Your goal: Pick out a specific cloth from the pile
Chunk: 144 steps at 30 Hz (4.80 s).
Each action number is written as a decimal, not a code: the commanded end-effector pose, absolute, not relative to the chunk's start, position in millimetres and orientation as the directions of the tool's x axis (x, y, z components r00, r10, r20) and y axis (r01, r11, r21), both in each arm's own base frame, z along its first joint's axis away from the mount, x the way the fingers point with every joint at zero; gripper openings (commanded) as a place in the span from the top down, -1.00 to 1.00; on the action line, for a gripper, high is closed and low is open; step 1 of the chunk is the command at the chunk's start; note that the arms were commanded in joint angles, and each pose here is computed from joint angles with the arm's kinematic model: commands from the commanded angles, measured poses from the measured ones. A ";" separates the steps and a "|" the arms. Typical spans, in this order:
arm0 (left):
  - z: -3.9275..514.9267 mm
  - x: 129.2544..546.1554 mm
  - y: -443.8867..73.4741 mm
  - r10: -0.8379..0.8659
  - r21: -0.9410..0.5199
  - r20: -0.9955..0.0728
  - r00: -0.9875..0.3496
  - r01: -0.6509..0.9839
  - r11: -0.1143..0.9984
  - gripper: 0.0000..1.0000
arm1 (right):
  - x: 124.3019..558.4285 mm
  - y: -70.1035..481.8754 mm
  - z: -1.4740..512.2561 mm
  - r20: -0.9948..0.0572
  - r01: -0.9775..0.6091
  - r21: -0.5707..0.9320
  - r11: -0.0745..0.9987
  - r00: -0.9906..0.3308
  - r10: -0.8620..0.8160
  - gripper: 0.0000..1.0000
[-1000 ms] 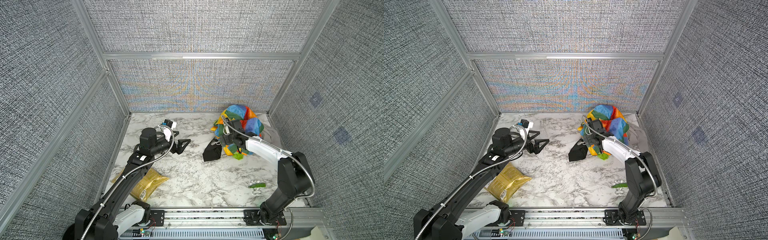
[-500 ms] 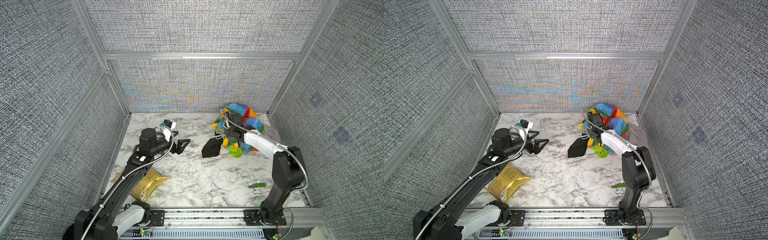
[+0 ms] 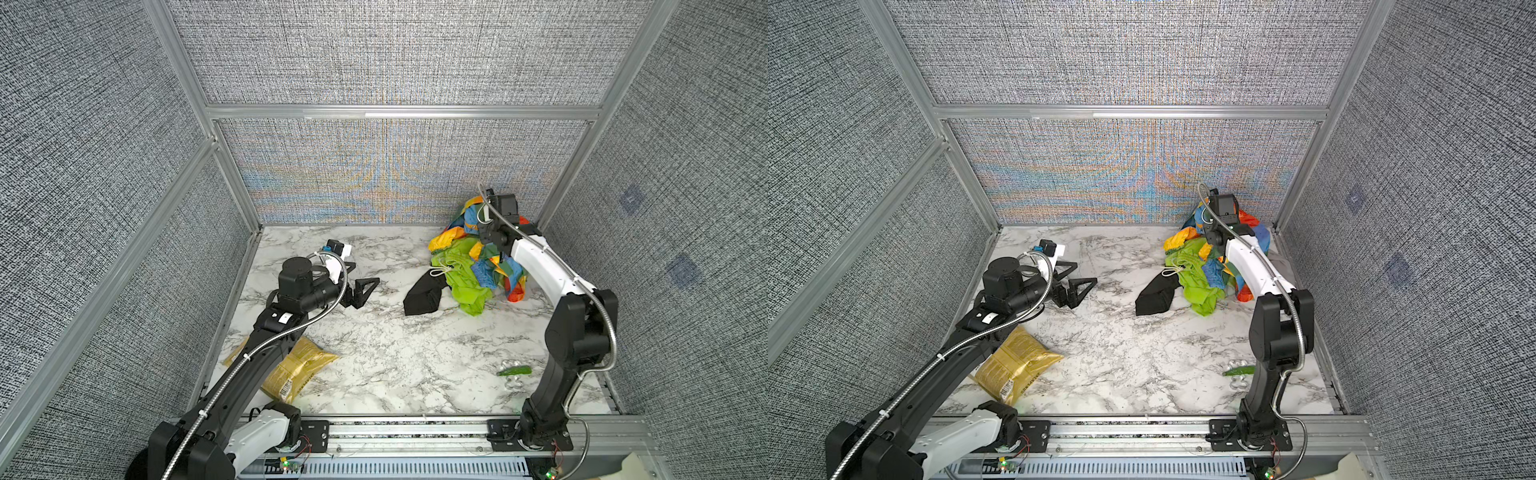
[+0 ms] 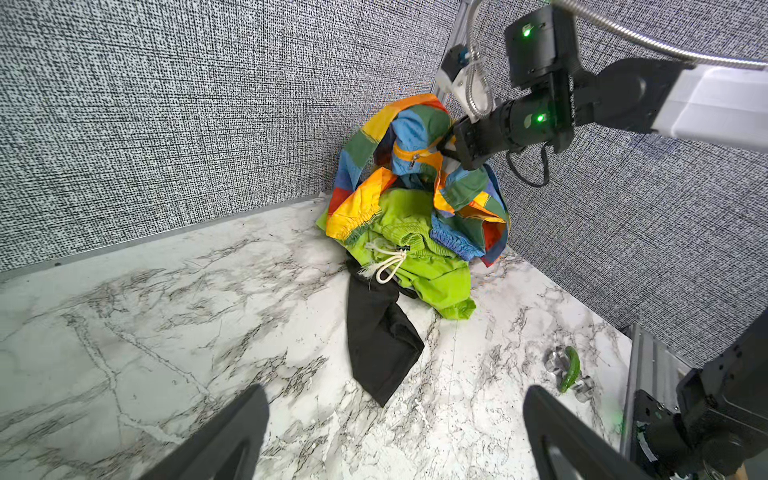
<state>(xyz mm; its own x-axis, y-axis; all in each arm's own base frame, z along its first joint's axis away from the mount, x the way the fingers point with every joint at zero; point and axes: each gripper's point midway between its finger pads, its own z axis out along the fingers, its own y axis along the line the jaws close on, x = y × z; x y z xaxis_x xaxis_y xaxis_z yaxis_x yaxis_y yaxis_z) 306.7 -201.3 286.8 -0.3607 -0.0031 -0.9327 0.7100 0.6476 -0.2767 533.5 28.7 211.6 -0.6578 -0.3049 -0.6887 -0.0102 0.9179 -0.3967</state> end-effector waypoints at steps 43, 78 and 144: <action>292.0 306.1 -204.5 -0.010 -0.263 -0.942 -0.335 0.721 0.641 -0.97 | 466.4 147.0 126.3 -0.564 -0.269 -0.331 0.905 -0.712 -0.418 -0.94; 292.8 305.5 -205.1 -0.010 -0.264 -0.942 -0.336 0.721 0.640 -0.97 | 458.9 152.3 130.9 -0.592 -0.221 -0.431 0.875 -0.663 -0.458 0.80; 294.4 304.4 -204.8 -0.013 -0.260 -0.944 -0.330 0.719 0.644 -0.97 | 420.7 173.4 288.7 -0.855 -0.312 -0.011 0.950 -0.490 -0.171 0.83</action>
<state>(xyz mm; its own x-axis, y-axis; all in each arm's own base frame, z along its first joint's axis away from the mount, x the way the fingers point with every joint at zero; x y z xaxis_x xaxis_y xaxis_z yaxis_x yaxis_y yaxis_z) 303.3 -204.8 285.5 -0.3632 -0.0039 -0.9317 0.7111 0.6450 -0.2799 414.0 164.4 279.8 -0.5236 -0.2328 -0.8196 -0.2930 0.9525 -0.0833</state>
